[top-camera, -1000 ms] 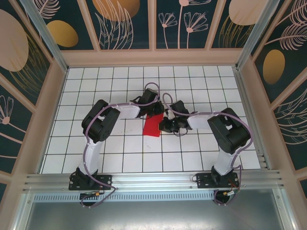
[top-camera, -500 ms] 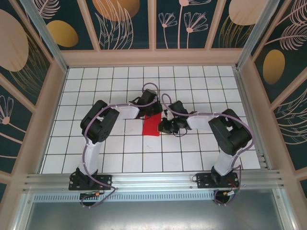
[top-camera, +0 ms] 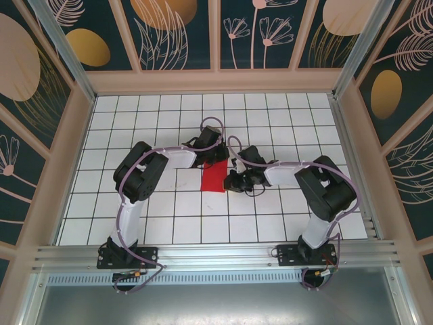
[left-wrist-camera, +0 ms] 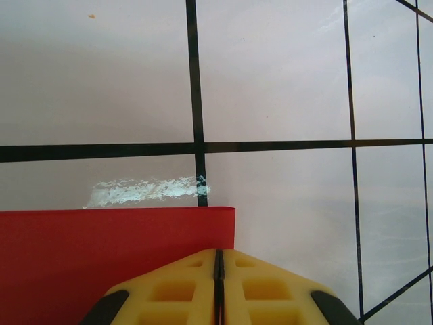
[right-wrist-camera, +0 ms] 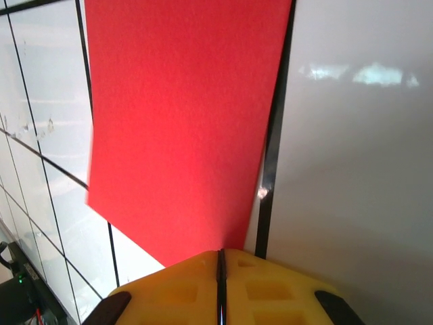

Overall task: Fold a paper plane with a square sheet of paper (pick it up from the middle)
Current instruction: First fold in half a square sheet of paper at the center of the table.

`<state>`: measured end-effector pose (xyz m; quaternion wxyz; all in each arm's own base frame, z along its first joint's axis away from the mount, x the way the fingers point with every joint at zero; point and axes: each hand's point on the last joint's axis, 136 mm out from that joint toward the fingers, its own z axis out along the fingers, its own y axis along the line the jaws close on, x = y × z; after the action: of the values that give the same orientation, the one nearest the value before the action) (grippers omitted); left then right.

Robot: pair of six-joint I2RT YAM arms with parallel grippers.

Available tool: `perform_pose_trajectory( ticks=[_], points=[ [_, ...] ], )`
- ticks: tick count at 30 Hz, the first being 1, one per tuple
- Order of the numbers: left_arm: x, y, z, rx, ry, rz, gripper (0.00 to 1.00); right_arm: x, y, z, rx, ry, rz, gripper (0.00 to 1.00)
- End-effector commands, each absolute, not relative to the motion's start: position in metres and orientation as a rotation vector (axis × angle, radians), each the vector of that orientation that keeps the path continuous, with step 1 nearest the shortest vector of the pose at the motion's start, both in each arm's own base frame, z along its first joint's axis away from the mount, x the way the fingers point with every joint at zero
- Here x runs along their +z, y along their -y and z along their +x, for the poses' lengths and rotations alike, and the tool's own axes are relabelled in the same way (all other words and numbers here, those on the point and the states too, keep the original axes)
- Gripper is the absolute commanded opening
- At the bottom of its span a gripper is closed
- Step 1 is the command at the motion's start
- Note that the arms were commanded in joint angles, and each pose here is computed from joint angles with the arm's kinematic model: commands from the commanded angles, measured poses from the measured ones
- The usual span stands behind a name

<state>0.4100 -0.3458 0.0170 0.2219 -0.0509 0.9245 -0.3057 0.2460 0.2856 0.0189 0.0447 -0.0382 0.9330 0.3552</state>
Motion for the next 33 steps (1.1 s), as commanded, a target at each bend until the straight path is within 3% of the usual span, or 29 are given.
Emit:
perform_pose_trajectory(
  ticks=[1, 14, 25, 33],
  points=[
    [0.001, 0.324, 0.407, -0.75, -2.603, -0.205, 0.13, 0.037, -0.285, 0.245, 1.132, -2.81, -0.141, 0.13],
    [0.096, 0.348, 0.407, -1.0, -2.437, -0.1, 0.28, 0.061, -0.238, 0.329, 1.054, -2.613, 0.138, 0.14],
    [0.073, 0.325, 0.345, -1.143, -2.505, -0.205, 0.18, 0.064, -0.271, 0.354, 1.101, -2.6, -0.007, 0.14],
    [0.061, 0.327, 0.314, -1.151, -2.554, -0.22, 0.16, 0.044, -0.295, 0.36, 1.146, -2.649, -0.063, 0.14]
  ],
)
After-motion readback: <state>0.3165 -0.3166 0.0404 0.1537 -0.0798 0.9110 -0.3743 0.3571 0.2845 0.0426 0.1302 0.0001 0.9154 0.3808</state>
